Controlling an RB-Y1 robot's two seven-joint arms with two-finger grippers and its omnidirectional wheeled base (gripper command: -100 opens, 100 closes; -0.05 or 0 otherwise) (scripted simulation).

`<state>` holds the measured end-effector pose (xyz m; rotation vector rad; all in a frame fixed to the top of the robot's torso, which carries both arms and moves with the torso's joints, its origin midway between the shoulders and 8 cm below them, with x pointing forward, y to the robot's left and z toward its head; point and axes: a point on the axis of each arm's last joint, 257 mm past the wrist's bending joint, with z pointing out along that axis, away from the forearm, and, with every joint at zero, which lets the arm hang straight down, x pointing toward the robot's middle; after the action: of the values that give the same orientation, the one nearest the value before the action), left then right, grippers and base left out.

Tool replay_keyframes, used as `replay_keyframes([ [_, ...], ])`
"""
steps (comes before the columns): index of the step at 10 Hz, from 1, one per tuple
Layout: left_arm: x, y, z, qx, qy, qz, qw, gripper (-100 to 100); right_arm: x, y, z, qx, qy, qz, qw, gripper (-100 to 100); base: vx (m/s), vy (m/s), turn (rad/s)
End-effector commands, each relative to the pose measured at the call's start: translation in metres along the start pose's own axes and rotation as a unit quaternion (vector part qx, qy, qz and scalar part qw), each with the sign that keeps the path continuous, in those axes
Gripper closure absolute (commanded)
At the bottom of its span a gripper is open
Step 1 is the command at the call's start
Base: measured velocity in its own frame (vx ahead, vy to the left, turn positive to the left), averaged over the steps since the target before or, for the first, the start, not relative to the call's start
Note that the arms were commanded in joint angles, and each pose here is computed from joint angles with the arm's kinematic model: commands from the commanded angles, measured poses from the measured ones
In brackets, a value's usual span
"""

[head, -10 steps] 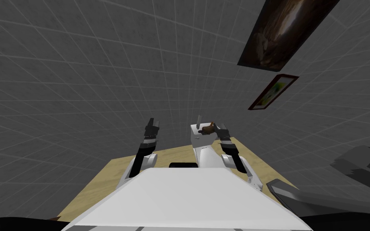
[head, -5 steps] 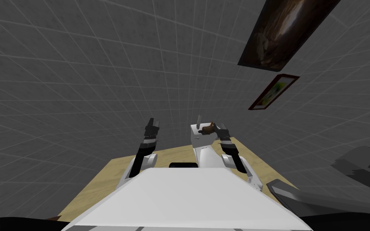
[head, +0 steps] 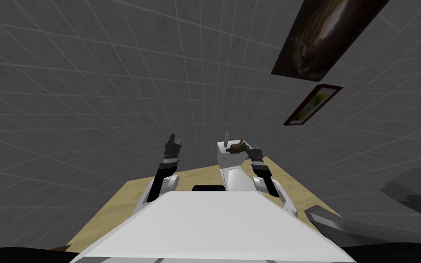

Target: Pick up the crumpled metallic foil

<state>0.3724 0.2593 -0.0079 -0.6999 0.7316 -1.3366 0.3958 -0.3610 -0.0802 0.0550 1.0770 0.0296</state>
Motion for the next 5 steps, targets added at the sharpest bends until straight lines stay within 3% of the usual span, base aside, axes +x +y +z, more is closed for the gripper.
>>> replay_keyframes([
  [1,0.000,0.000,0.000,0.000,0.000,0.000,1.0000,0,0.009,-0.012,-0.005,0.008,0.008,-0.041,0.9991,-100,0.003,0.002,0.015],
  [3,0.000,0.000,0.000,0.000,0.000,0.000,1.0000,0,0.015,-0.021,-0.009,0.014,0.014,-0.072,0.9972,-100,0.001,0.002,0.017],
  [5,0.000,0.000,0.000,0.000,0.000,0.000,1.0000,0,0.028,-0.039,-0.017,0.023,0.030,-0.129,0.9910,-100,-0.001,0.001,0.028],
])
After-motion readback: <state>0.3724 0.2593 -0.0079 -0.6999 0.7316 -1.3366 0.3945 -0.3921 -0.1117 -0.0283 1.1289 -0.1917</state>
